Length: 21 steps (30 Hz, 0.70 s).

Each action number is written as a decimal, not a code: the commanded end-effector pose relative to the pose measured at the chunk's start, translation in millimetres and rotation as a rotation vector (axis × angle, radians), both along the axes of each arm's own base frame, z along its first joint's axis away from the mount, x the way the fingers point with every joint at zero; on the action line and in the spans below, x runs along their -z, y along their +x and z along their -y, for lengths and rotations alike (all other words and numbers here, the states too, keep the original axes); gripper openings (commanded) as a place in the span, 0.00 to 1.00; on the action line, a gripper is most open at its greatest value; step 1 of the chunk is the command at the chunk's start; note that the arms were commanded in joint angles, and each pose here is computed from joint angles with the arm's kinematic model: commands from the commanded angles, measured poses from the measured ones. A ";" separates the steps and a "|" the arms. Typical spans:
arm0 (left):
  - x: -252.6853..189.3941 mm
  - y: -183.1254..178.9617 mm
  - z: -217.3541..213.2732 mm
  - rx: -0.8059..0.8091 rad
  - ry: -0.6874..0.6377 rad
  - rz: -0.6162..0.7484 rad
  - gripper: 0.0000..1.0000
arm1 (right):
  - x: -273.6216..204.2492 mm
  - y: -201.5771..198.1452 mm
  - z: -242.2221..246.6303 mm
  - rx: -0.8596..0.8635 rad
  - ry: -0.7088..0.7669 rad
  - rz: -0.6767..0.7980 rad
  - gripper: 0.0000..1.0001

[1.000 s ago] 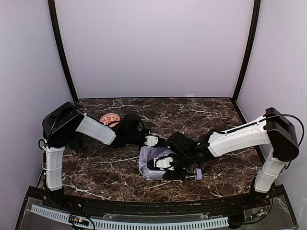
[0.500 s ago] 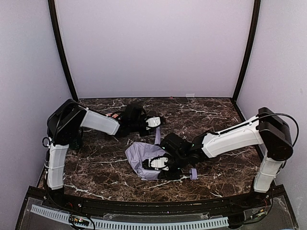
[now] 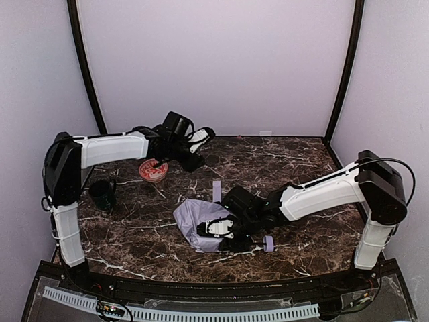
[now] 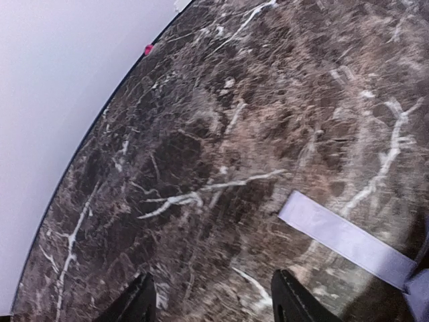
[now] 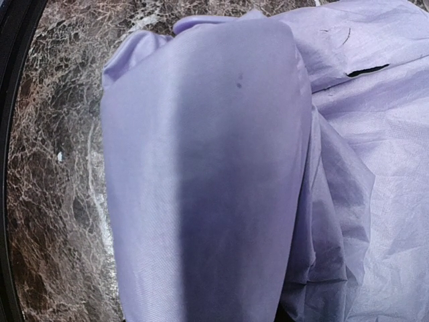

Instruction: Put away the umbrella

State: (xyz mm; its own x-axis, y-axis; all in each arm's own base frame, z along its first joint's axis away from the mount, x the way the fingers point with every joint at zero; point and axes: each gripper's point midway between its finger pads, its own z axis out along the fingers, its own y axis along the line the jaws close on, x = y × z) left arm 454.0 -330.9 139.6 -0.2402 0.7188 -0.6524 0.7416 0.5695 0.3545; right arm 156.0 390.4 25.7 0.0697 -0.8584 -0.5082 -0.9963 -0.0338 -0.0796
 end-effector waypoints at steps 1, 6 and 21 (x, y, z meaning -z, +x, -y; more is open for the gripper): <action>-9.1 -98.6 -10.6 -0.003 -0.199 -0.398 0.64 | 60.2 -23.7 50.8 0.020 -0.246 -0.103 0.00; 17.0 -137.4 -27.3 -0.023 -0.217 -0.515 0.71 | 57.5 -21.9 51.1 0.020 -0.246 -0.092 0.00; 68.3 -160.1 -13.4 0.057 -0.192 -0.719 0.36 | 54.2 -17.2 54.8 0.031 -0.257 -0.061 0.00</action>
State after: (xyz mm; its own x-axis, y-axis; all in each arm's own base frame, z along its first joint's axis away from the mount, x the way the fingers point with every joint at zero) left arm 302.6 -312.3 60.1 -0.6242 0.6263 -0.4672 0.7766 0.5630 -0.2829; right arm 158.8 390.1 25.6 0.0700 -0.8631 -0.5002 -0.9952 -0.0262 -0.0940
